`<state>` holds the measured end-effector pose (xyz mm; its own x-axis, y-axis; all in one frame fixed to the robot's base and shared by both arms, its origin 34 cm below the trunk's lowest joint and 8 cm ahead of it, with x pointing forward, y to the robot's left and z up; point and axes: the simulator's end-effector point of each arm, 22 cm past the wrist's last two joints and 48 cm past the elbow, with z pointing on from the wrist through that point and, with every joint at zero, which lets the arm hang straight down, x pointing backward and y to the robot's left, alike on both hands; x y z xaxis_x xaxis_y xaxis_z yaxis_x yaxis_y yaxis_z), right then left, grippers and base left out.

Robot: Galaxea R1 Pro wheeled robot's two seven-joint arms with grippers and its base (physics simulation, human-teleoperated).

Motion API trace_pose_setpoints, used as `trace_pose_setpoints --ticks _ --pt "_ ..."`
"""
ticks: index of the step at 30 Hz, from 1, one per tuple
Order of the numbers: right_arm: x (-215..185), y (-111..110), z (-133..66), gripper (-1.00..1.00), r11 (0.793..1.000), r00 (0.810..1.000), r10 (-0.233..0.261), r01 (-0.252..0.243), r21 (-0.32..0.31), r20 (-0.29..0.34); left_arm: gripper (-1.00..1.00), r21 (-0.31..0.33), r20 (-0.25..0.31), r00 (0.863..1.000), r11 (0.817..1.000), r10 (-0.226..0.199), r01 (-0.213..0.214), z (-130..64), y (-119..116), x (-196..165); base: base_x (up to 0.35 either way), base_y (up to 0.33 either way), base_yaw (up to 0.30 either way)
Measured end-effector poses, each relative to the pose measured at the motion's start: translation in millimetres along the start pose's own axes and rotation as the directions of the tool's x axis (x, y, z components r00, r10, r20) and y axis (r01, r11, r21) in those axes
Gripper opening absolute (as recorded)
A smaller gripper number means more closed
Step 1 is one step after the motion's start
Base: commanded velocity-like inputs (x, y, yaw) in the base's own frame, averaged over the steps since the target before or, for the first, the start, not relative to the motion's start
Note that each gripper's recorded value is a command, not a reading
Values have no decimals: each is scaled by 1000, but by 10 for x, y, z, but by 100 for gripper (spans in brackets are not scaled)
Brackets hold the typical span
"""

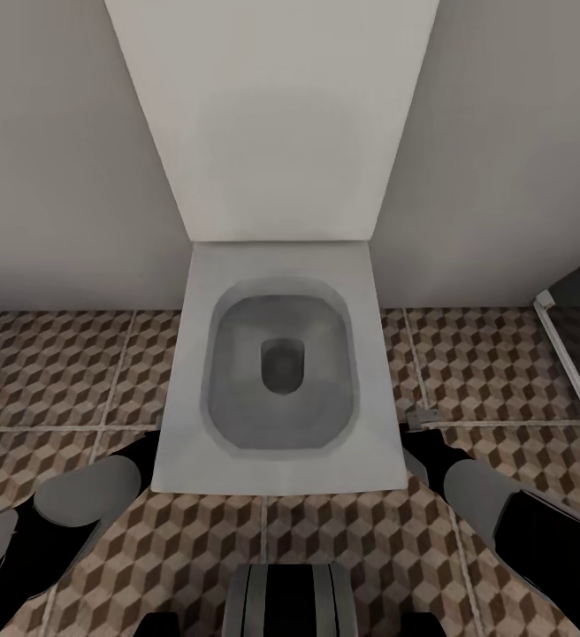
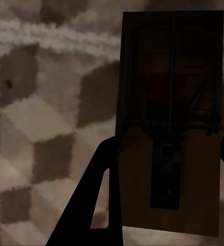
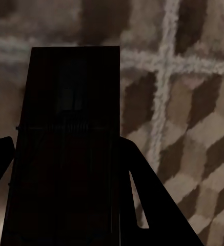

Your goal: Take the four mousetraps from the cabinet in the bathroom and place them on the bathroom floor. Make sure all four end up on the same floor surface, and ensure that at least two of them are either under or directly next to the same bathroom sink.

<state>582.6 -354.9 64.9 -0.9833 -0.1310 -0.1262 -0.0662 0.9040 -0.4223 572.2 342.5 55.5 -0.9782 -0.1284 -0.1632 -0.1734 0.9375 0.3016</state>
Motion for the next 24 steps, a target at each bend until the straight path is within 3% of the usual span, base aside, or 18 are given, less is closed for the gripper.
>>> trace_pose_setpoints --ticks 4,14,15,16,24 --pt "14 -5 47 -100 1000 1000 -17 17 15 -3 -100 -9 -2 1000 1000 25 -25 59 10 42 0 0 0" --pt "10 -6 41 -100 1000 1000 -16 16 14 -1 -100 -8 -4 1000 1000 22 -22 53 9 47 0 0 0" --pt "10 -6 41 100 1000 1000 -16 16 14 -1 -100 -8 -4 1000 1000 22 -22 52 9 47 0 0 0" --pt "101 61 63 100 1000 999 23 -24 -11 -25 -100 -10 -5 1000 1000 28 -28 71 11 53 0 0 0" --pt "102 61 63 100 1000 999 24 -24 -11 -25 -100 -11 -5 1000 1000 27 -27 70 11 52 0 0 0"
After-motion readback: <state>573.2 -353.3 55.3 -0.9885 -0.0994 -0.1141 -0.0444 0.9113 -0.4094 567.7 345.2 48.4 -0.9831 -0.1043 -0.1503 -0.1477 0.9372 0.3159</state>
